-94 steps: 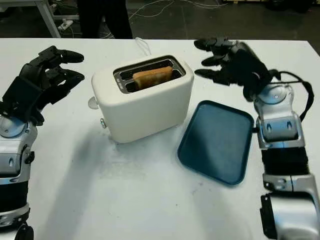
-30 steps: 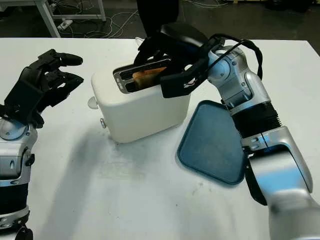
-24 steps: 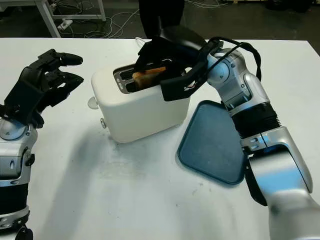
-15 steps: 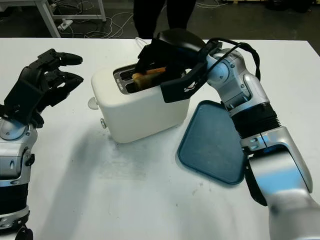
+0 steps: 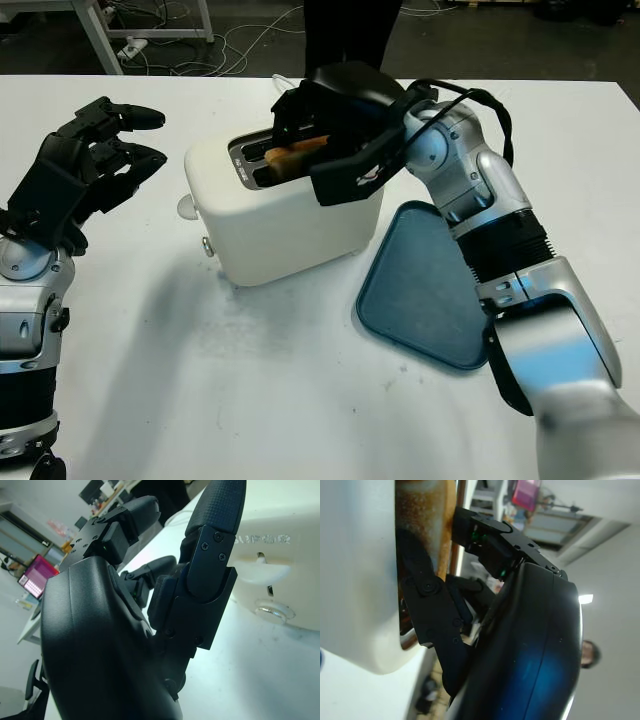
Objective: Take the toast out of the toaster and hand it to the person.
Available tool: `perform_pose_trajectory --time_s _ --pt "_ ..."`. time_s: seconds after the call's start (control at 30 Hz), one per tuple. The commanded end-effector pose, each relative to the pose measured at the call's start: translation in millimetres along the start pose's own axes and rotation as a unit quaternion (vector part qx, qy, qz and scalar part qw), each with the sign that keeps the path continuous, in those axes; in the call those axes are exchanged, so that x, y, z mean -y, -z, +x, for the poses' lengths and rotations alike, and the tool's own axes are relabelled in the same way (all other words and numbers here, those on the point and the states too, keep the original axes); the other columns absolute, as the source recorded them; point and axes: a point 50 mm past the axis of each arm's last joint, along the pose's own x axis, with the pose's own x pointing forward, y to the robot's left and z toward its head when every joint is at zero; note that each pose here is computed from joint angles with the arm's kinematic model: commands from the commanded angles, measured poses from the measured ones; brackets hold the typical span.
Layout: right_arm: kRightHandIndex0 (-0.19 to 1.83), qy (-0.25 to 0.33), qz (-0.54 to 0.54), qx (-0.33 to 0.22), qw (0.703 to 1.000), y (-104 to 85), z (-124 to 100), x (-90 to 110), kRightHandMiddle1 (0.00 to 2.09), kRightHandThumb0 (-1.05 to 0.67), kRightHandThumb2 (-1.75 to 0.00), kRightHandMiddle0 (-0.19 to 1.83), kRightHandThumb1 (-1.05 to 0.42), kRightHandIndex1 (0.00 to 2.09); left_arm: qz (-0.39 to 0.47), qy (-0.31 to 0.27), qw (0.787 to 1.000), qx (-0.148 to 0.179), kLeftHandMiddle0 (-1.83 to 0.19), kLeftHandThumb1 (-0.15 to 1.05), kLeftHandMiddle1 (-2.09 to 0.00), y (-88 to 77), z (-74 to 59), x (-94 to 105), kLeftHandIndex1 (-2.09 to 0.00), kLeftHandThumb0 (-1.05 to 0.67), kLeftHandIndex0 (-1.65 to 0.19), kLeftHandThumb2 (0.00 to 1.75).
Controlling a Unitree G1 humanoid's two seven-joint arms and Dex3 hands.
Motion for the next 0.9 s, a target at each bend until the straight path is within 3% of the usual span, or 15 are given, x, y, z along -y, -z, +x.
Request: perform_pose_trajectory --time_s 0.0,0.2,0.37,0.5,0.77,0.87 --pt "1.19 -0.021 -0.008 0.003 1.0 4.7 -3.8 -15.2 1.74 -0.47 -0.2 0.9 -0.92 1.74 -0.003 -0.003 1.0 0.0 -0.42 0.91 -1.08 1.5 -1.8 0.5 -0.87 -0.89 -0.4 0.0" --pt "1.21 0.016 -0.012 0.02 1.0 5.7 -3.5 -13.2 1.75 -0.48 -0.35 0.91 -0.92 1.75 0.001 -0.004 1.0 0.003 -0.43 0.91 -1.08 1.5 -1.8 1.2 -0.86 -0.89 -0.41 0.0" --pt "1.17 0.053 0.0 0.017 0.998 8.1 -2.9 1.5 1.75 -0.43 -0.33 0.88 -0.92 1.75 0.003 -0.004 1.0 0.001 -0.43 0.91 -1.08 1.1 -2.0 1.1 -0.86 -0.88 -0.4 0.0" --pt "1.15 0.106 -0.002 0.009 0.994 11.2 -3.6 21.1 1.75 -0.42 -0.27 0.87 -0.92 1.75 0.001 -0.002 1.0 0.001 -0.43 0.91 -1.08 1.2 -1.4 0.9 -0.86 -0.89 -0.41 0.0" --pt "1.06 0.196 0.084 -0.024 0.977 28.6 -12.1 74.5 1.75 -0.4 -0.32 0.8 -0.92 1.75 0.0 -0.001 1.0 0.0 -0.43 0.91 -1.09 0.6 -0.9 0.6 -0.87 -0.88 -0.4 0.0" --pt "1.06 0.243 0.096 -0.041 0.964 37.5 -22.0 94.2 1.75 -0.47 -0.35 0.81 -0.92 1.75 0.005 -0.002 1.0 0.0 -0.43 0.91 -1.09 0.5 -1.1 0.1 -0.87 -0.88 -0.4 0.0"
